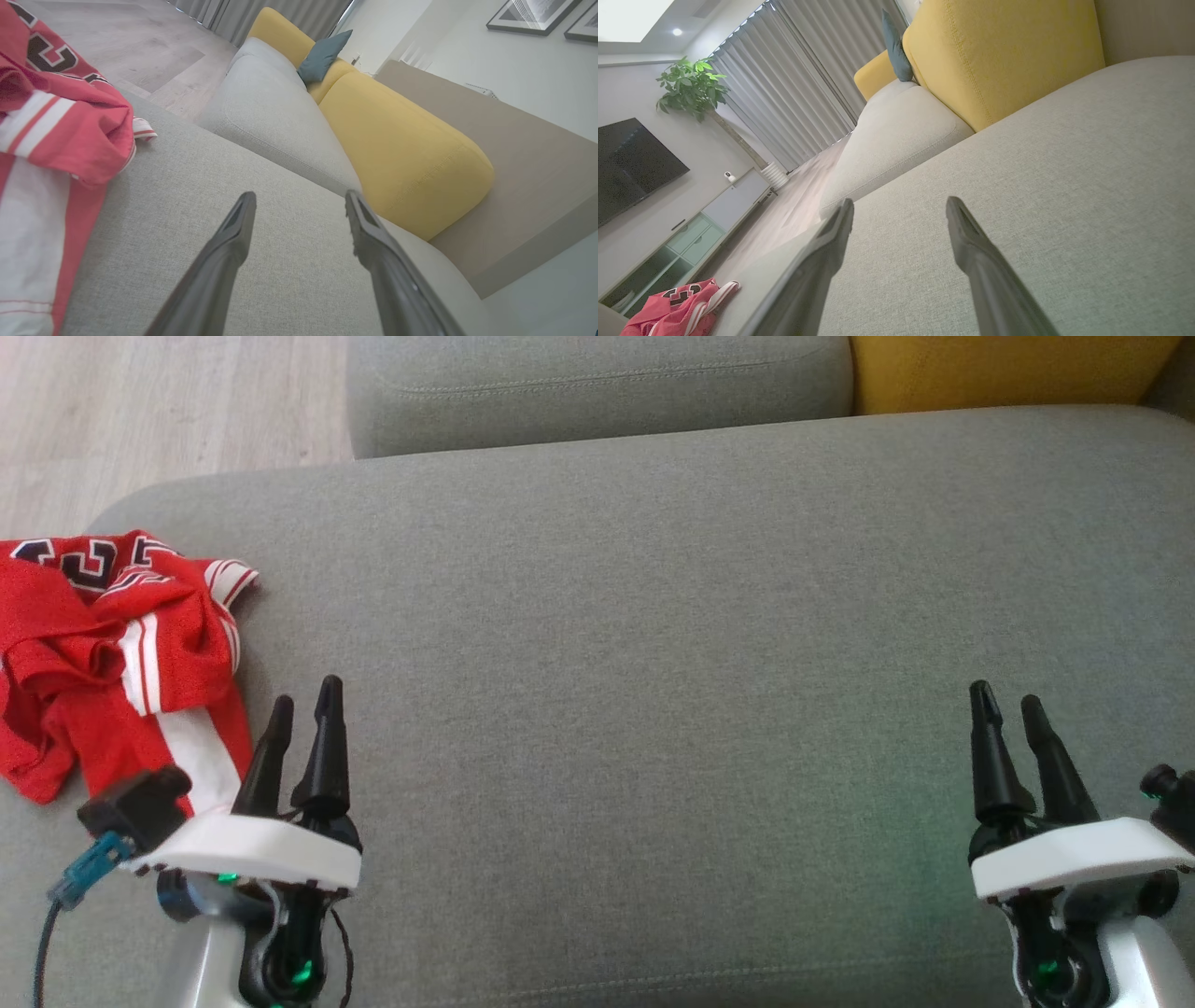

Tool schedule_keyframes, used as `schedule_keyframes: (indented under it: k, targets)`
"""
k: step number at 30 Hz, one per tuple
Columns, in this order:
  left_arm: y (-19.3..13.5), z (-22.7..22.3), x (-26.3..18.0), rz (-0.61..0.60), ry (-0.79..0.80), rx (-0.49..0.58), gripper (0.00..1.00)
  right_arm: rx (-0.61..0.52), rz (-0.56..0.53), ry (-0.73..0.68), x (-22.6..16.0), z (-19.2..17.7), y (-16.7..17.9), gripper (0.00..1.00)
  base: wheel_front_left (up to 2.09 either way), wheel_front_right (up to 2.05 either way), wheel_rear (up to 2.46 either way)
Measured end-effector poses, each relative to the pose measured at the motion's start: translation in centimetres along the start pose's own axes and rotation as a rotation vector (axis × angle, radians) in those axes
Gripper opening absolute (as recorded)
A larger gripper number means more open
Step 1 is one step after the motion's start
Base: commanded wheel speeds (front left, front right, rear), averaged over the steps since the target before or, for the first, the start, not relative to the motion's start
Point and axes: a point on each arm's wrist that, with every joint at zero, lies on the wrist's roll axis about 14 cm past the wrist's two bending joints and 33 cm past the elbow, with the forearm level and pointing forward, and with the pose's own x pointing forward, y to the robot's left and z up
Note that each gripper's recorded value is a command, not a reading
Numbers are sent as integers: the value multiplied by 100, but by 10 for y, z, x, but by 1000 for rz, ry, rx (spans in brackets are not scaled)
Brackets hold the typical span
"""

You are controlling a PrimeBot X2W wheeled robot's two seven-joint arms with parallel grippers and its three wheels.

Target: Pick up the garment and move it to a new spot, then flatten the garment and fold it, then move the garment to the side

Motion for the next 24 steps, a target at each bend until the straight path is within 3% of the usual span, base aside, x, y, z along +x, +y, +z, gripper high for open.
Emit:
schedule_keyframes:
  k: [24]
  targets:
    - [-11, 1, -1, -56, -27, 320, 100, -273, 22, -14, -2, 1, 7, 100, 0, 0, 0]
